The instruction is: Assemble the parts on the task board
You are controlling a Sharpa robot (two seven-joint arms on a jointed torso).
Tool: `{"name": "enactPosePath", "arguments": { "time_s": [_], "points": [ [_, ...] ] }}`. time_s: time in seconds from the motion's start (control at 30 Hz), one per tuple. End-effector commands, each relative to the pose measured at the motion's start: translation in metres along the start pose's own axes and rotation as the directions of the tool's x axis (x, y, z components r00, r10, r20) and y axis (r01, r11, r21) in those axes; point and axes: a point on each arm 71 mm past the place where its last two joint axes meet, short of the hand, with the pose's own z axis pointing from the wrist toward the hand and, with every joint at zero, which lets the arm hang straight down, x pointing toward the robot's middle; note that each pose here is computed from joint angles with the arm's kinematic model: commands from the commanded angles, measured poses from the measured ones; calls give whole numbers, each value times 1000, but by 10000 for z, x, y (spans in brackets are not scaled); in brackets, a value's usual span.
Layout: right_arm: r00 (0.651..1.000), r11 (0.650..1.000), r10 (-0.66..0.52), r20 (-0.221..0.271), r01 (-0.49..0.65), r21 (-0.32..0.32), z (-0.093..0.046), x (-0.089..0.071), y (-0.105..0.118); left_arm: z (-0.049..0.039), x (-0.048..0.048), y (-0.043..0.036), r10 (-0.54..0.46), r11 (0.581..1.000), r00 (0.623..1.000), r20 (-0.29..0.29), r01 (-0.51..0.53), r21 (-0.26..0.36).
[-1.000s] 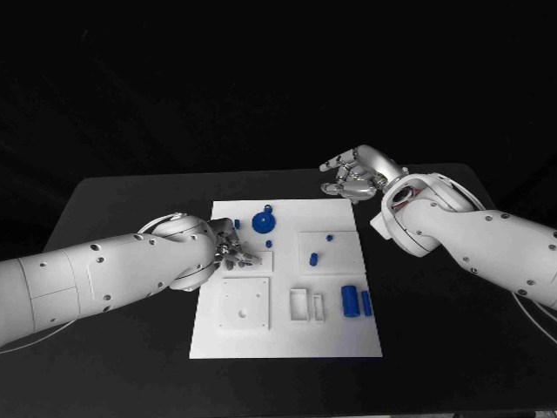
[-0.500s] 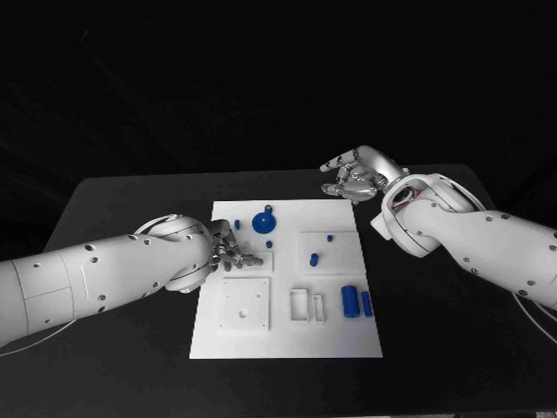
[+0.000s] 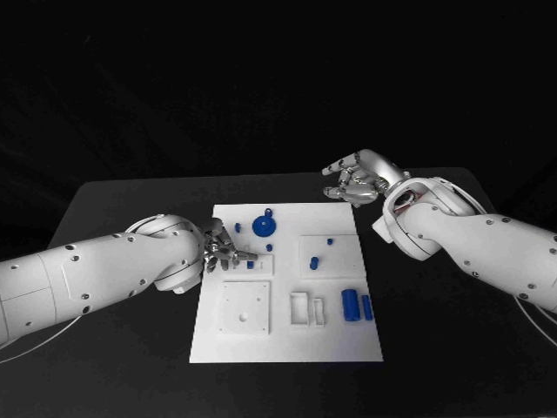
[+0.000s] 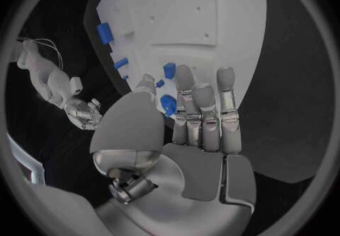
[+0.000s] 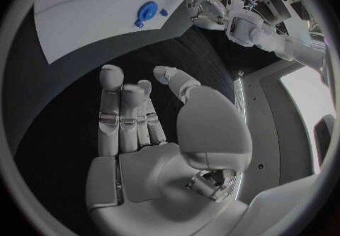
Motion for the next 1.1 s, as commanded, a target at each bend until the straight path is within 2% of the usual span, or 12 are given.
{"name": "enactPosePath", "arguments": {
  "time_s": [0.03, 0.23, 0.3, 0.43, 0.53, 0.73, 0.93, 1.1],
  "points": [
    [1000, 1000, 0, -6, 0, -1, 1, -1, -13, -42, -61, -32, -98, 995, 995, -34, 99, 26],
    [1000, 1000, 1, -5, -1, 6, 7, -6, -38, -131, -323, -66, -122, 991, 992, -29, 123, 52],
    [1000, 1000, 1, -5, -1, 8, 11, -7, -47, -156, -443, -75, -122, 991, 992, -16, 123, 55],
    [1000, 1000, 2, -5, -2, 12, 17, -5, -57, -162, -633, -80, -118, 992, 993, 8, 118, 51],
    [1000, 1000, 3, -6, -3, 14, 22, -1, -63, -116, -786, -77, -108, 994, 994, 29, 107, 34],
    [1000, 1000, 5, -8, -5, 16, 33, 10, -64, 13, -994, -83, -52, 999, 996, 66, 51, 11],
    [1000, 1000, 8, -10, -8, 14, 40, 24, -49, 154, -1108, -103, 20, 1000, 997, 73, -19, -17],
    [1000, 1000, 10, -13, -10, 13, 45, 36, -36, 270, -1117, -109, 66, 997, 997, 39, -65, -43]
  ]
}}
